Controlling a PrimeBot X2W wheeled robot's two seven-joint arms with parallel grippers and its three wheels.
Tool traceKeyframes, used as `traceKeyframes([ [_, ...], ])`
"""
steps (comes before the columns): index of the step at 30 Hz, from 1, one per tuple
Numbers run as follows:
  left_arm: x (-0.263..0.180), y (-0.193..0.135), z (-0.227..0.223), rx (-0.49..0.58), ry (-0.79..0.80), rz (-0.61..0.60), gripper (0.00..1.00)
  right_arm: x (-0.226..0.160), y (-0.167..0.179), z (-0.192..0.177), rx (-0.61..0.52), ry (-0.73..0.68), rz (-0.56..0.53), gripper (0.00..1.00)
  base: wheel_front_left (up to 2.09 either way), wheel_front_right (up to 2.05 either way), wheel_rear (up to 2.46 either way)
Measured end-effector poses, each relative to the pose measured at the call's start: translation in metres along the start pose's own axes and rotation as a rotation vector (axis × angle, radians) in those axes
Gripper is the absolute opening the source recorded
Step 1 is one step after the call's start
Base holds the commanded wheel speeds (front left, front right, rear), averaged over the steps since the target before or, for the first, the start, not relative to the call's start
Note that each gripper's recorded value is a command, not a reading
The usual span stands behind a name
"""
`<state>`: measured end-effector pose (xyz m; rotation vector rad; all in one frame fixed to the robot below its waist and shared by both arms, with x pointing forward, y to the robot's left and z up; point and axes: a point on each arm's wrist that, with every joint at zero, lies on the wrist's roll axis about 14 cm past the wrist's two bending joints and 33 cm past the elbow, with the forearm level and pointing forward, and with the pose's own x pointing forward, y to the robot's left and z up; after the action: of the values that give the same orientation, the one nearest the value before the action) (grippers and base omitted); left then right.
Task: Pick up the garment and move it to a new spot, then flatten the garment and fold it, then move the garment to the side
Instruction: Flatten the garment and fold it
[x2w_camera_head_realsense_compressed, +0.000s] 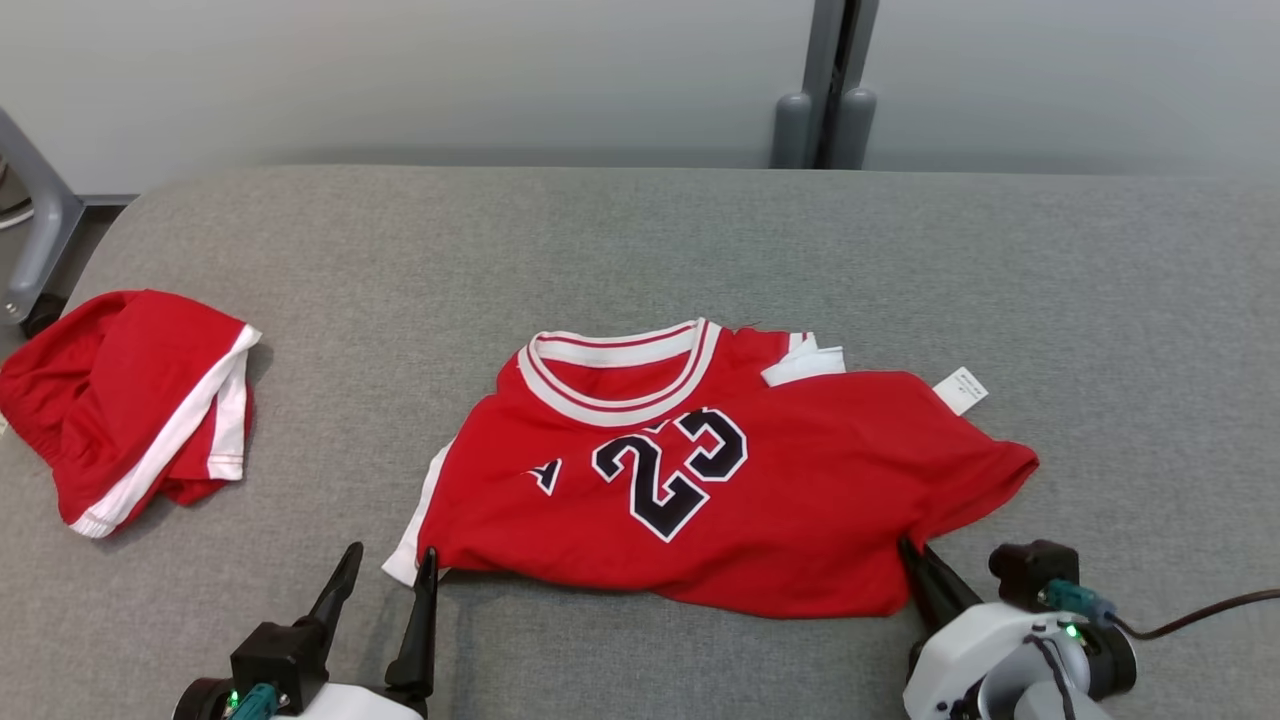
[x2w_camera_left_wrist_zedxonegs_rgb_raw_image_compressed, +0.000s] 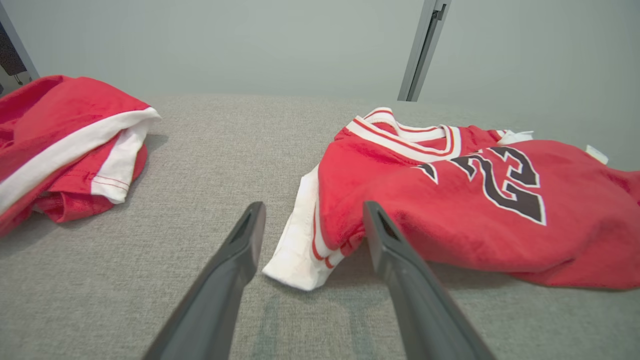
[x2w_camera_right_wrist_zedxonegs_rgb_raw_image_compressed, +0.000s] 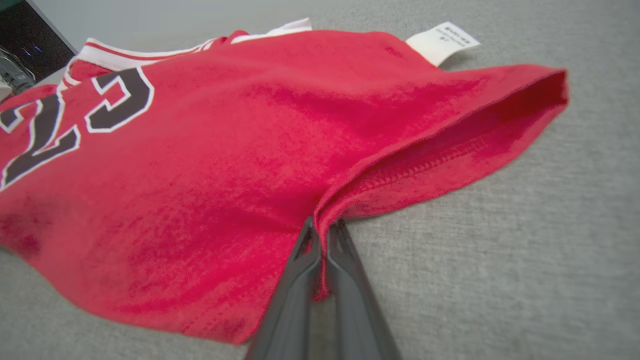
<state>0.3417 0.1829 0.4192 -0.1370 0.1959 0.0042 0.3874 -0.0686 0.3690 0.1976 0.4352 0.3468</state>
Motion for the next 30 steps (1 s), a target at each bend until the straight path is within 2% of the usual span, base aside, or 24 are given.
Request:
traceKeyframes([
  [3,0.000,0.000,0.001,0.000,-0.003,0.002,1.00,0.009,0.000,0.019,-0.007,-0.047,0.008,0.00,0.00,0.00,0.00],
  [8,-0.001,0.000,0.000,-0.003,0.002,0.003,1.00,0.031,-0.014,0.085,-0.130,-0.195,0.020,0.00,0.00,0.00,0.00],
  [9,-0.001,0.000,0.000,-0.003,0.002,0.003,1.00,0.031,-0.014,0.085,-0.130,-0.195,0.020,0.00,0.00,0.00,0.00],
  [16,0.006,0.000,0.006,-0.013,-0.013,0.004,1.00,0.071,-0.025,0.172,-0.349,-0.325,0.035,0.00,0.00,0.00,0.00],
  [19,0.010,0.001,0.009,-0.017,-0.017,0.007,1.00,0.092,-0.029,0.196,-0.422,-0.336,0.029,0.00,0.00,0.00,0.00],
  [20,0.011,0.001,0.009,-0.019,-0.017,0.008,1.00,0.099,-0.032,0.198,-0.432,-0.324,0.021,0.17,0.00,0.00,0.00],
  [21,0.011,0.002,0.009,-0.020,-0.015,0.013,1.00,0.107,-0.036,0.198,-0.428,-0.306,0.011,0.95,0.00,0.00,0.00],
  [22,0.012,0.005,0.008,-0.020,-0.011,0.022,1.00,0.121,-0.038,0.191,-0.399,-0.256,-0.002,1.00,0.00,0.00,0.00],
  [25,0.012,0.009,0.005,-0.019,-0.002,0.038,1.00,0.134,-0.030,0.179,-0.381,-0.216,0.016,1.00,0.00,0.00,0.00],
  [30,0.015,0.001,0.006,-0.033,-0.004,0.016,1.00,0.125,-0.033,0.160,-0.344,-0.185,0.004,1.00,0.00,0.00,0.00],
])
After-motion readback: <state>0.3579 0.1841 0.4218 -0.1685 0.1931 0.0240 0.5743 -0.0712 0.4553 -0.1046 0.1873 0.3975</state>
